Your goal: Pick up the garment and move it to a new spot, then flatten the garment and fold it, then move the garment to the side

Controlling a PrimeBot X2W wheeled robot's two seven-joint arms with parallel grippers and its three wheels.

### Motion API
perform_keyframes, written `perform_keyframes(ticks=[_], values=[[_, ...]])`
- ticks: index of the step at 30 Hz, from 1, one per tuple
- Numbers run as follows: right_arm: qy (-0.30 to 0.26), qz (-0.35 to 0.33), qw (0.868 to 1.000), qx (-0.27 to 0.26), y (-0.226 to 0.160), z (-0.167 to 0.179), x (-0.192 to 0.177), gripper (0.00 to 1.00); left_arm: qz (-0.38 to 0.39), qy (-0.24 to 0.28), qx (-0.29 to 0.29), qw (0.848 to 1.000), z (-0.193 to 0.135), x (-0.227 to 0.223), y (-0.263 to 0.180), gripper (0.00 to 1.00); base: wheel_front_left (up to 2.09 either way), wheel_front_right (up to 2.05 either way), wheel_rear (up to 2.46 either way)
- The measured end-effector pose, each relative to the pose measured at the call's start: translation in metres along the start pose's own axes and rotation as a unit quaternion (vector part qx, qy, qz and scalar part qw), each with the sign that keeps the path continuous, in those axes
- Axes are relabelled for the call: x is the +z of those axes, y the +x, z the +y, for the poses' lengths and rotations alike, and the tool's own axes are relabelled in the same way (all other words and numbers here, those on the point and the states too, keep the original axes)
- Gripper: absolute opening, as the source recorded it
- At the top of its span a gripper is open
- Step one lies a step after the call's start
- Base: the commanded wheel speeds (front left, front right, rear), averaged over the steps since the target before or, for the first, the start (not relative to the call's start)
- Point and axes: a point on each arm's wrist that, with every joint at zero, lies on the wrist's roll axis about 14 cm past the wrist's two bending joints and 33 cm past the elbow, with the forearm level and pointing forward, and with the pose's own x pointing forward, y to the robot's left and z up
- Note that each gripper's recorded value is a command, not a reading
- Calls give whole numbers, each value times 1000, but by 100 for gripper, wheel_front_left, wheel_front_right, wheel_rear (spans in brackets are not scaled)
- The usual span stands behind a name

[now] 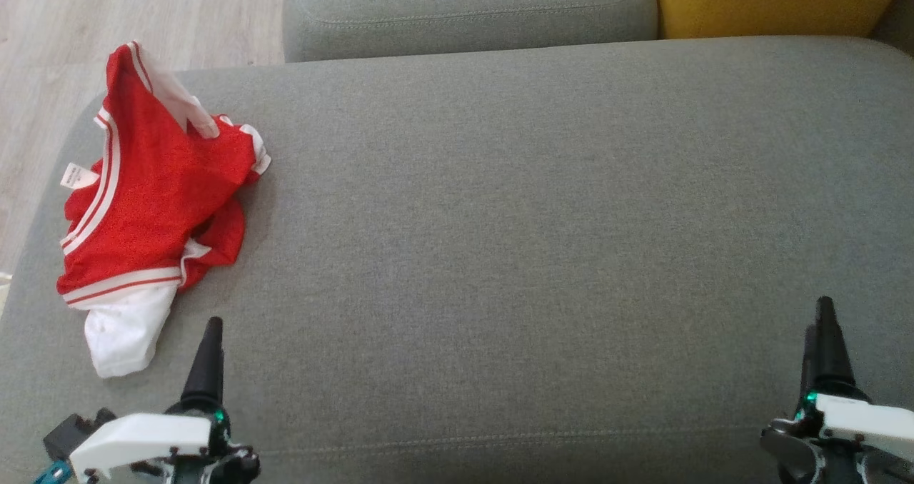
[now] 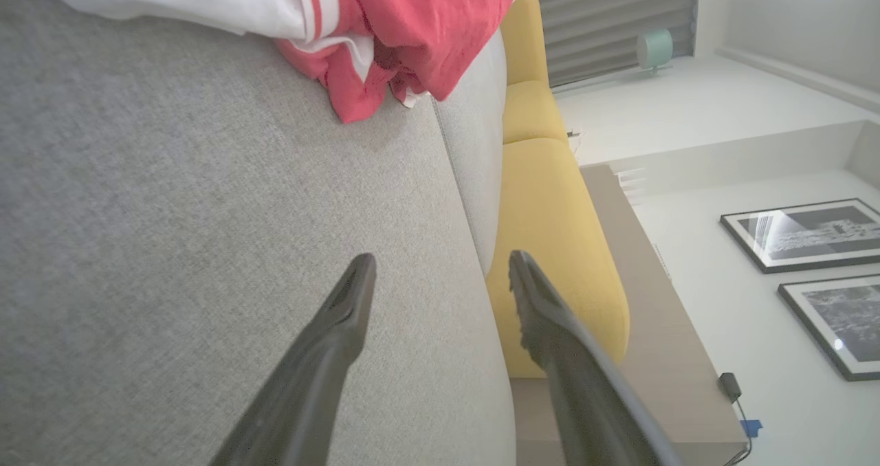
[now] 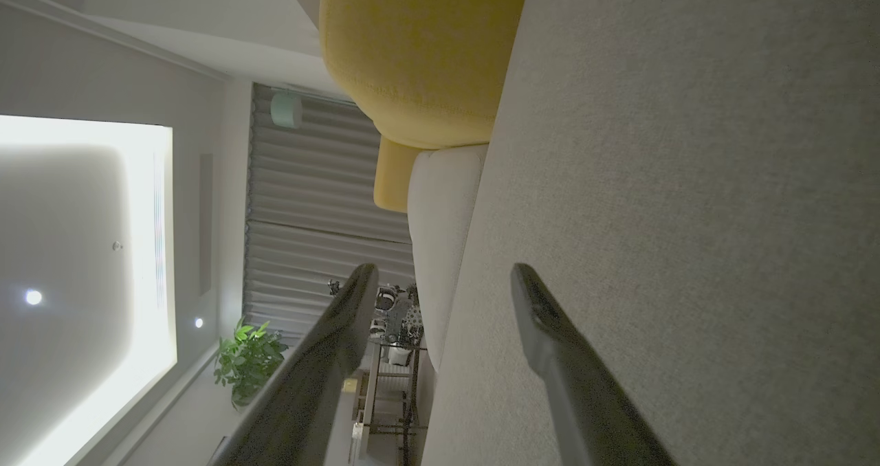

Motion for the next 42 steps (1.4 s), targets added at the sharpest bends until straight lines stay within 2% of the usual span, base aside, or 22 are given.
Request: perform_keyframes(ticks=[9, 19, 28, 42], values=[[-65, 10, 998, 12, 1, 8, -9, 100, 7, 63, -8, 998, -9, -8, 1, 100, 0, 0, 0], [-141, 22, 989, 31, 2, 18, -21, 100, 7, 130, -24, 991, -21, -13, 1, 100, 0, 0, 0], [-197, 26, 979, 46, 2, 25, -28, 100, 3, 200, -33, 979, -29, -18, 0, 100, 0, 0, 0], [-285, 31, 955, 71, 1, 35, -41, 100, -16, 295, -60, 954, -49, -21, -1, 100, 0, 0, 0]])
